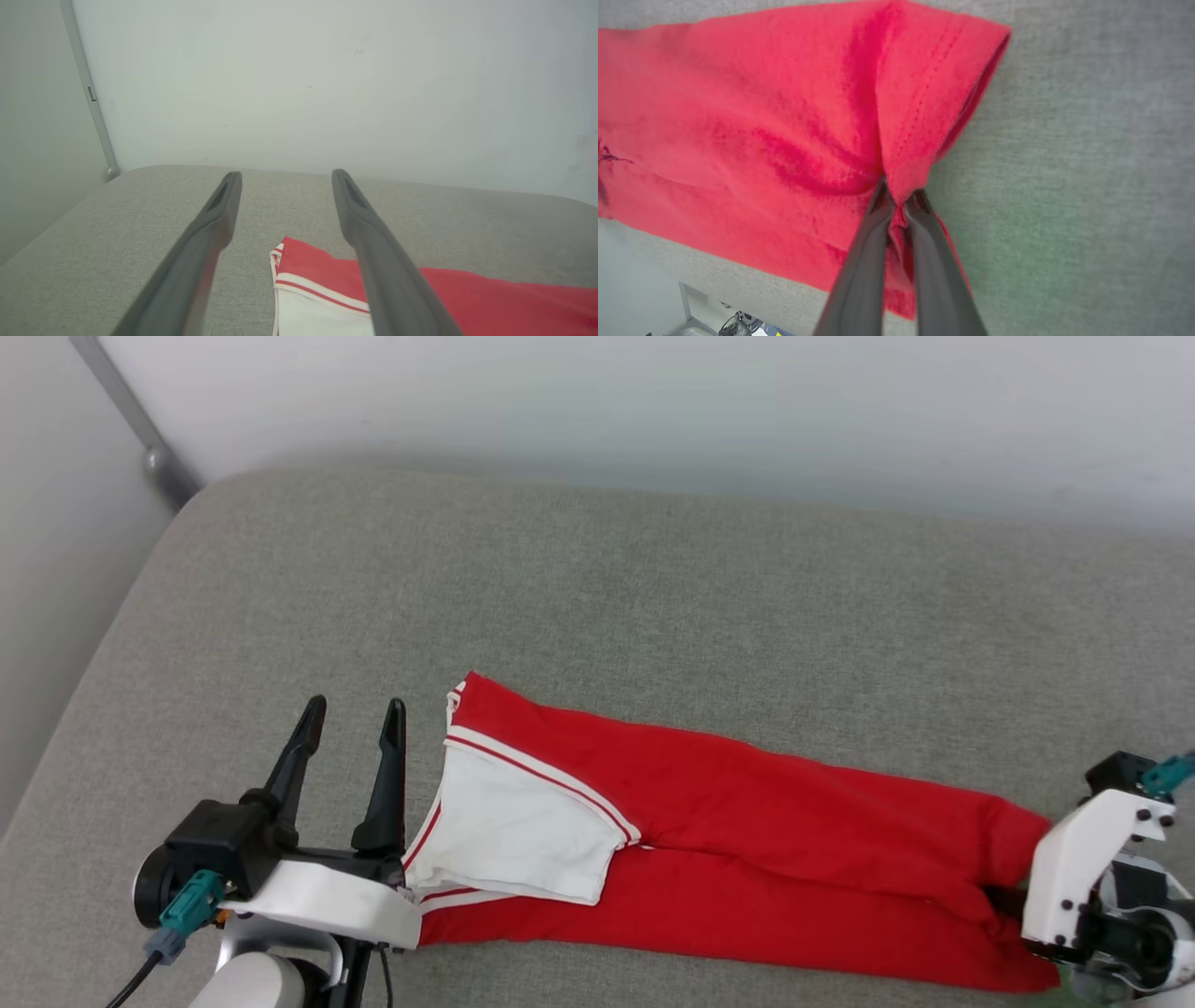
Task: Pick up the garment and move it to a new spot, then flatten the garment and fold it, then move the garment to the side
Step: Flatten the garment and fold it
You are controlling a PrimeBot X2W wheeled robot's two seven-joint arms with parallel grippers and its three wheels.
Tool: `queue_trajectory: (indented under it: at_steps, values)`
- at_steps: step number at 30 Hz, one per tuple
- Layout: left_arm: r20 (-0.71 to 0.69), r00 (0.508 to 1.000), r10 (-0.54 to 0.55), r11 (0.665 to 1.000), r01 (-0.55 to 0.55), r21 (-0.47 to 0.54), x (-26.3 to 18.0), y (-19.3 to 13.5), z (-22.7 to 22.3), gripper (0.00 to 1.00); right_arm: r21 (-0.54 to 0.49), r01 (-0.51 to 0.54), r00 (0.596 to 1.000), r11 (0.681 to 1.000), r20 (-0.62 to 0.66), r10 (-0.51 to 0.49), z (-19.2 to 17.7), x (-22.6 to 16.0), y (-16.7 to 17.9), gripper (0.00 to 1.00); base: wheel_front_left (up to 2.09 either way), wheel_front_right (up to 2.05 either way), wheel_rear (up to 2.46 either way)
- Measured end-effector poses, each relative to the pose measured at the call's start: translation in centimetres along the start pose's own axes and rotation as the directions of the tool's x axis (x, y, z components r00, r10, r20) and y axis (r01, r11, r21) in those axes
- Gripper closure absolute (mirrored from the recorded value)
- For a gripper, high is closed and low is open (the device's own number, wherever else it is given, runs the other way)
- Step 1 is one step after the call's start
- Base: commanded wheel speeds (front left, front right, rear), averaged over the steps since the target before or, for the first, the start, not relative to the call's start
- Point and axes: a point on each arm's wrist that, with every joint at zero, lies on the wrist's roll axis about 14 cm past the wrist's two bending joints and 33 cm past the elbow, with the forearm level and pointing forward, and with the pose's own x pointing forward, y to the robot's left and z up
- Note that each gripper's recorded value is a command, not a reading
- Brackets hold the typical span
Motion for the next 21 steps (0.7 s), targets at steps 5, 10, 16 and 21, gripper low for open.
queue_trajectory:
  at_steps: [5,10,16,21]
  values:
    - [-0.009,1.000,0.002,1.000,-0.002,0.017,-0.7,0.0,0.1,0.00,-0.046,-0.007,0.998,0.999,0.066,0.010,1.0,-1.9,0.6,1.00,0.00,0.00,0.00]
    - [-0.018,1.000,-0.002,1.000,0.002,0.018,-1.4,-0.4,-0.1,0.00,-0.055,0.024,0.990,0.998,0.143,-0.016,1.8,-4.4,-0.5,1.00,0.00,0.00,0.00]
    - [-0.011,1.000,-0.029,1.000,0.029,0.008,-1.7,-1.5,0.1,0.00,0.024,0.101,0.971,0.995,0.215,-0.103,1.6,-8.1,-4.6,1.00,0.00,0.00,0.00]
    - [-0.005,0.999,-0.051,0.999,0.051,0.004,-1.7,-2.2,0.4,0.00,0.109,0.175,0.941,0.978,0.273,-0.199,2.0,-11.4,-8.4,1.00,0.00,0.00,0.00]
